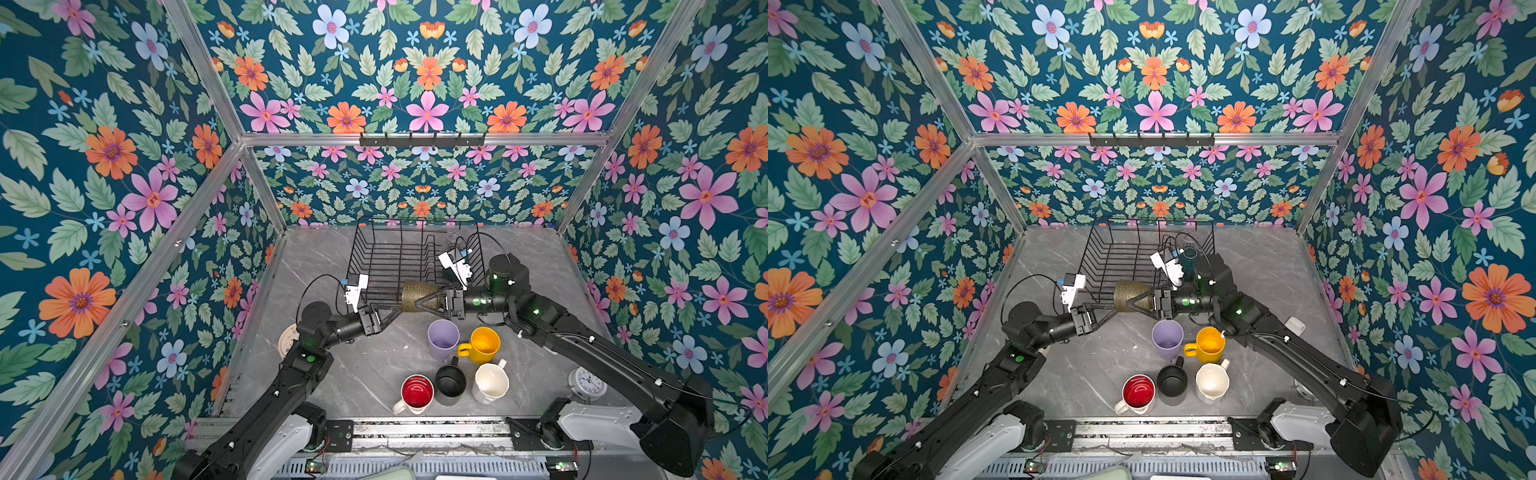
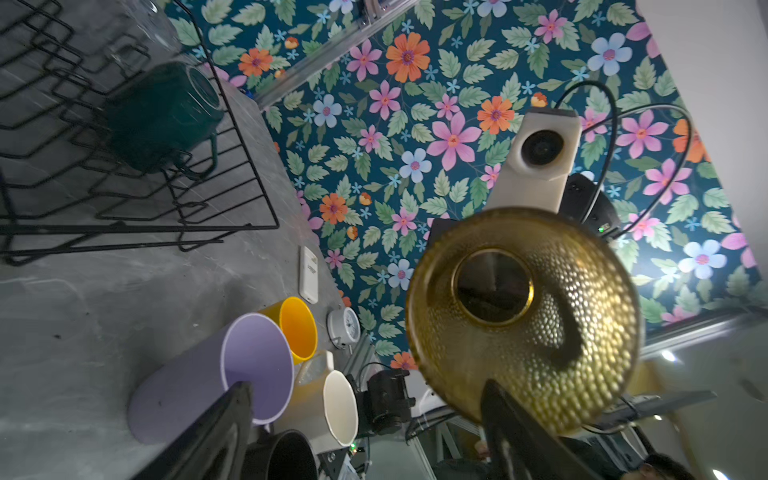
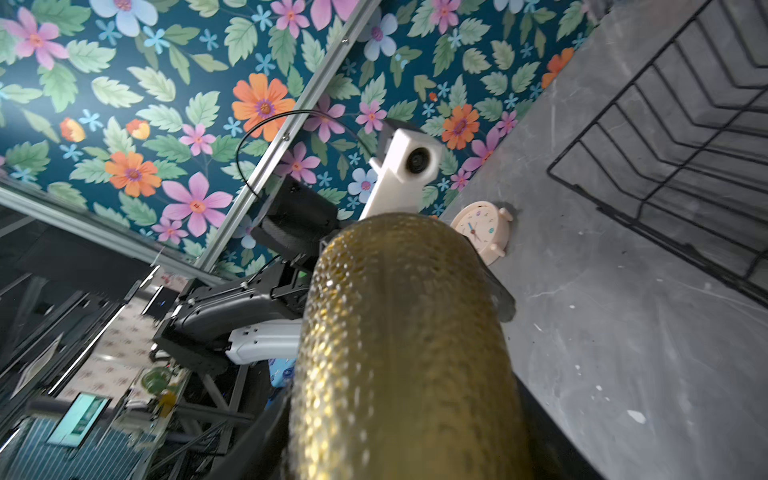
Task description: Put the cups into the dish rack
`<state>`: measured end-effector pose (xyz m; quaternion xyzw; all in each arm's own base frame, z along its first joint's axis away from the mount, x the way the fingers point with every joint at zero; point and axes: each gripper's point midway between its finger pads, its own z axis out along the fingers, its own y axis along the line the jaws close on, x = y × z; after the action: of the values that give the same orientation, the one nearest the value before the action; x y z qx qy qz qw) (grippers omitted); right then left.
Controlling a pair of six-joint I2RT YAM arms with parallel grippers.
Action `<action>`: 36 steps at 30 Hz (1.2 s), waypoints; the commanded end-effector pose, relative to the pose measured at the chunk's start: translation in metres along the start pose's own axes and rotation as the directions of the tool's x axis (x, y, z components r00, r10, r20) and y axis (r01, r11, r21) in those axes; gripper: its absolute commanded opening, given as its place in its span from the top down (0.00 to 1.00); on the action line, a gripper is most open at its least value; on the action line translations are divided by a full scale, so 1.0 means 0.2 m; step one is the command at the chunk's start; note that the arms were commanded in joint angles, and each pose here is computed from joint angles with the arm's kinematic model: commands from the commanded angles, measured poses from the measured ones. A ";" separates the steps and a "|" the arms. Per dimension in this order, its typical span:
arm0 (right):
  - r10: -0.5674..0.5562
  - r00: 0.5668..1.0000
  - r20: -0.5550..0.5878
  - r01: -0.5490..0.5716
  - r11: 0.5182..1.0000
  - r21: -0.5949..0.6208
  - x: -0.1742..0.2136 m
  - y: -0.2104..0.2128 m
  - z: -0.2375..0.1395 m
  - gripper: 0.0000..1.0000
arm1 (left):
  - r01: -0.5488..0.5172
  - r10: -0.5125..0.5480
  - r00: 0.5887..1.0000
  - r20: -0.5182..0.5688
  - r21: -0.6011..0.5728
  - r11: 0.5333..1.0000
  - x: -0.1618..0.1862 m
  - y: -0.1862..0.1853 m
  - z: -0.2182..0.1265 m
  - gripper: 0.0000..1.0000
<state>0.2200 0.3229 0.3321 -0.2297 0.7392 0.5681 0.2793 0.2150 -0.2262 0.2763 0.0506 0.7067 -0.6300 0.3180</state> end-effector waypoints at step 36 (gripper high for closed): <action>0.027 0.972 -0.232 0.165 0.622 0.765 -0.44 -0.94 -0.12 1.00 | -0.050 0.453 0.824 0.339 -0.754 0.655 -0.25 0.24 -0.75 0.00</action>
<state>0.3985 0.2626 0.2695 -0.1719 0.9206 0.1836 0.2989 0.2224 -0.0669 0.2627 -0.1441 0.7688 -0.2585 0.5669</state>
